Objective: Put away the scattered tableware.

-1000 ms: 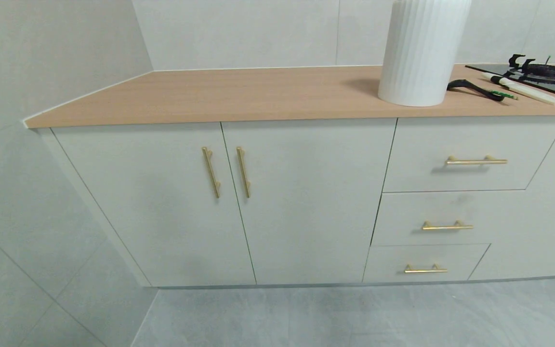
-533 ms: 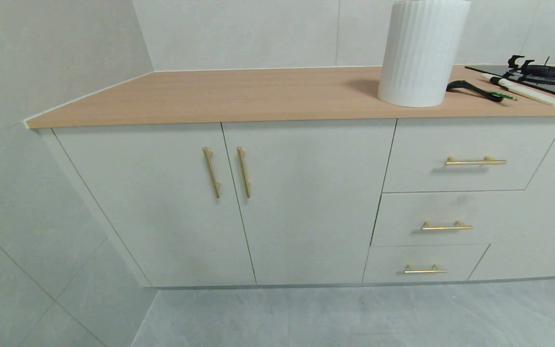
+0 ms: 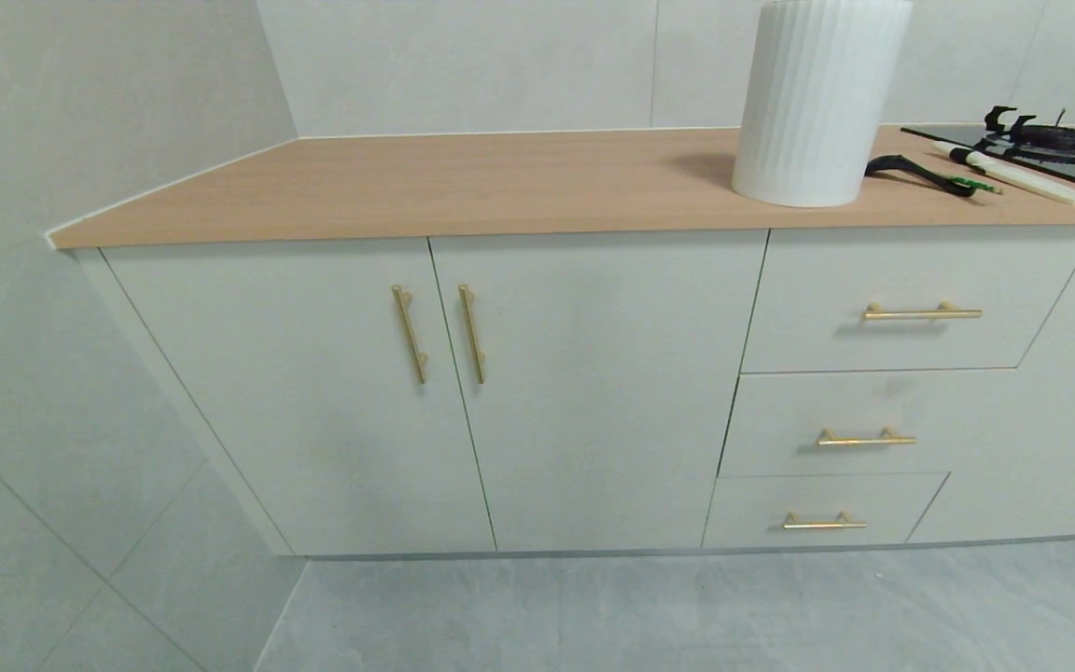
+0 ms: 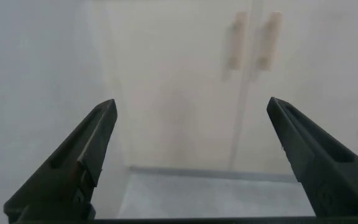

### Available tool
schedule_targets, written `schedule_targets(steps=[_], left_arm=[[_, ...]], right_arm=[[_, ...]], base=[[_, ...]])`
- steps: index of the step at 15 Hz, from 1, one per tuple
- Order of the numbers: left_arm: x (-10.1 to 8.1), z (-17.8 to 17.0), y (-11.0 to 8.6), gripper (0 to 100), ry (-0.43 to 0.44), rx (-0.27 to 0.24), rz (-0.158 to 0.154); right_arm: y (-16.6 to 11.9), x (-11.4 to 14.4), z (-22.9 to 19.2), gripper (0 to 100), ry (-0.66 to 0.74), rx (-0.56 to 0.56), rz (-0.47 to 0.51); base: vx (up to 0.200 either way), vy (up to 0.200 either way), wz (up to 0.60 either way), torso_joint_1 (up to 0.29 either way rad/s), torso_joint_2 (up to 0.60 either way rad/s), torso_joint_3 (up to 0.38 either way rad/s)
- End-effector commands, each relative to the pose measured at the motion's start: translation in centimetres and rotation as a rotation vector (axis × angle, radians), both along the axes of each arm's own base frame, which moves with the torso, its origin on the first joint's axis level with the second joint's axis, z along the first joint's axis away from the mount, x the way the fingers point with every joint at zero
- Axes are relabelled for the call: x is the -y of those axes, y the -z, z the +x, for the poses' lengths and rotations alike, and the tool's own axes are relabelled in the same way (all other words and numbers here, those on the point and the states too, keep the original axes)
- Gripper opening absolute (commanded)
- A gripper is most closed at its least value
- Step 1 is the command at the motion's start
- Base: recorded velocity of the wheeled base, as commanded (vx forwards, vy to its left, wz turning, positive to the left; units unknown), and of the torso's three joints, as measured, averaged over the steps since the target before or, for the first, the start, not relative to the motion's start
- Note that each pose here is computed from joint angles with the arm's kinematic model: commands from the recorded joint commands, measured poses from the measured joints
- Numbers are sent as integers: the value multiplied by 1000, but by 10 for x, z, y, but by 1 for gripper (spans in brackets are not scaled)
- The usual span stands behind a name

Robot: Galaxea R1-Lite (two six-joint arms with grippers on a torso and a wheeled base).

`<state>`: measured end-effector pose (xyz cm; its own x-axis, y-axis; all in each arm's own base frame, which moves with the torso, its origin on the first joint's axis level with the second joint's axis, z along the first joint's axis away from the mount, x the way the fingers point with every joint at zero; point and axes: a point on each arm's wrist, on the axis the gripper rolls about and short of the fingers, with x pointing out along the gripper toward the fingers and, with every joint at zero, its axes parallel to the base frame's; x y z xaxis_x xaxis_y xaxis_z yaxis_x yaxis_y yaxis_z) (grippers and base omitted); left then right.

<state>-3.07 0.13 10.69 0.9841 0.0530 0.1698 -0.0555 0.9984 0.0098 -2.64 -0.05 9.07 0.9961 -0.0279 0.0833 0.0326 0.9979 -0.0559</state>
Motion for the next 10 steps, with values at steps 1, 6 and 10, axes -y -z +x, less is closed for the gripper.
schedule_targets(steps=[1,6,10], left_arm=[[1,7,21,100,46,-73,8],[3,8,27,100,130,-126,32],[2,8,33,100,67,-187,63]], right_arm=[[12,0,3,100,-20,-55,24],[16,-1,3,100,-47,-89,23],[16,-1,3,100,-47,-89,26]], base=[[0,0,0,0,0,0],[0,0,0,0,0,0],[0,0,0,0,0,0]])
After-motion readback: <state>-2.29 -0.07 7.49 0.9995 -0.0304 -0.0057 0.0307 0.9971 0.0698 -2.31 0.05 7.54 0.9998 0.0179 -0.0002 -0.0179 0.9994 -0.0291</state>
